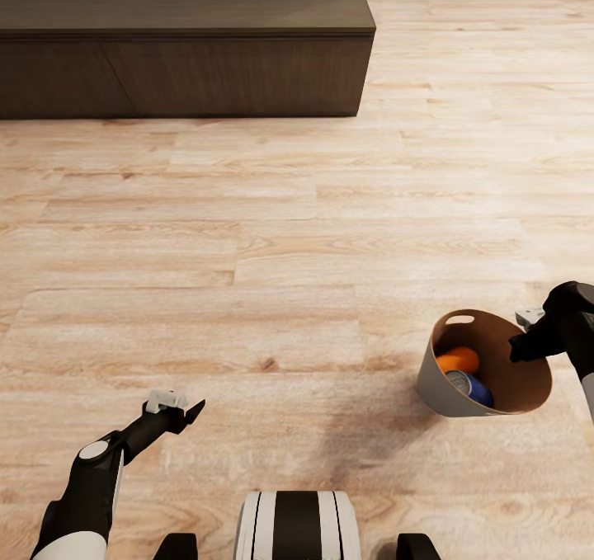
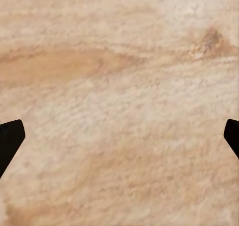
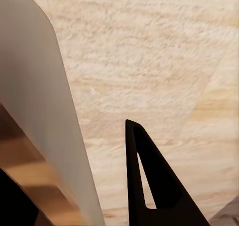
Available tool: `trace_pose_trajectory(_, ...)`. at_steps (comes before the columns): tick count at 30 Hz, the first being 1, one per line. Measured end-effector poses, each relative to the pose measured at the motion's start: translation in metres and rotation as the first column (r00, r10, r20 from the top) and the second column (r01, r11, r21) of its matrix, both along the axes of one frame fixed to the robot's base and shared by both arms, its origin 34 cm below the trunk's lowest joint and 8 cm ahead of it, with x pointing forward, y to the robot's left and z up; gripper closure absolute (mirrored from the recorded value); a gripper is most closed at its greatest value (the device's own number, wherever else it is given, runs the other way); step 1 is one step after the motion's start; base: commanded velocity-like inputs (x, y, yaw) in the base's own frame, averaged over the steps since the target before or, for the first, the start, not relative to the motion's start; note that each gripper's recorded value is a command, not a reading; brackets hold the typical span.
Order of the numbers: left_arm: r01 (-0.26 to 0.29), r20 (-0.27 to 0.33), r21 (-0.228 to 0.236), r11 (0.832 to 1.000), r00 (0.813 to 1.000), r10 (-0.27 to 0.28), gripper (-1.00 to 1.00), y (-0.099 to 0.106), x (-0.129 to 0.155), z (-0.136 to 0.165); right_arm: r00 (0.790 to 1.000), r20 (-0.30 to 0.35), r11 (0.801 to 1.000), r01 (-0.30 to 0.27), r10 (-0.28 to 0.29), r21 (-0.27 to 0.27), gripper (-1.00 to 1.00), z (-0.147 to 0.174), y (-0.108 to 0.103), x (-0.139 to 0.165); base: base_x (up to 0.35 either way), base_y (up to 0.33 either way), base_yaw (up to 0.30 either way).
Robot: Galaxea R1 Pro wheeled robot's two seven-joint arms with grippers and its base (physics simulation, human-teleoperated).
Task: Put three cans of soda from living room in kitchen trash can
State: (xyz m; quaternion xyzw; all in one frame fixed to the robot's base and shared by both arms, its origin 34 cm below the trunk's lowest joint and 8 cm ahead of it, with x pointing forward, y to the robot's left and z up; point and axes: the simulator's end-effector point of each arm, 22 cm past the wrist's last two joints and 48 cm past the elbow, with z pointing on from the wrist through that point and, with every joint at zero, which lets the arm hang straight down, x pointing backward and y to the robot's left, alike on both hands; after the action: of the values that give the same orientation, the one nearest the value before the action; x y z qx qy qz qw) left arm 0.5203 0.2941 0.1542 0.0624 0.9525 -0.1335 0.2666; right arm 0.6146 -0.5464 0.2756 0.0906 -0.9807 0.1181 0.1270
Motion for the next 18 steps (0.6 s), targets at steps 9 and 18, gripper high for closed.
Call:
trace_pose_trajectory(9,0.0,0.0,0.0,1.0,1.0,0.0,-1.0,0.0,0.0002,0.0001,1.0,-0.002,1.0,-0.001,0.001,-0.001,1.0,-0.0005,0.0005,-0.0007,0.0,0.0,0.0)
trace_pose_trajectory(18,0.005,0.002,-0.006,1.0,1.0,-0.005,-1.0,-0.0028,-0.0045,-0.0091,1.0,-0.003,1.0,-0.002,0.002,-0.002,1.0,-0.0074,0.0001,-0.0028,0.0,0.0,0.0)
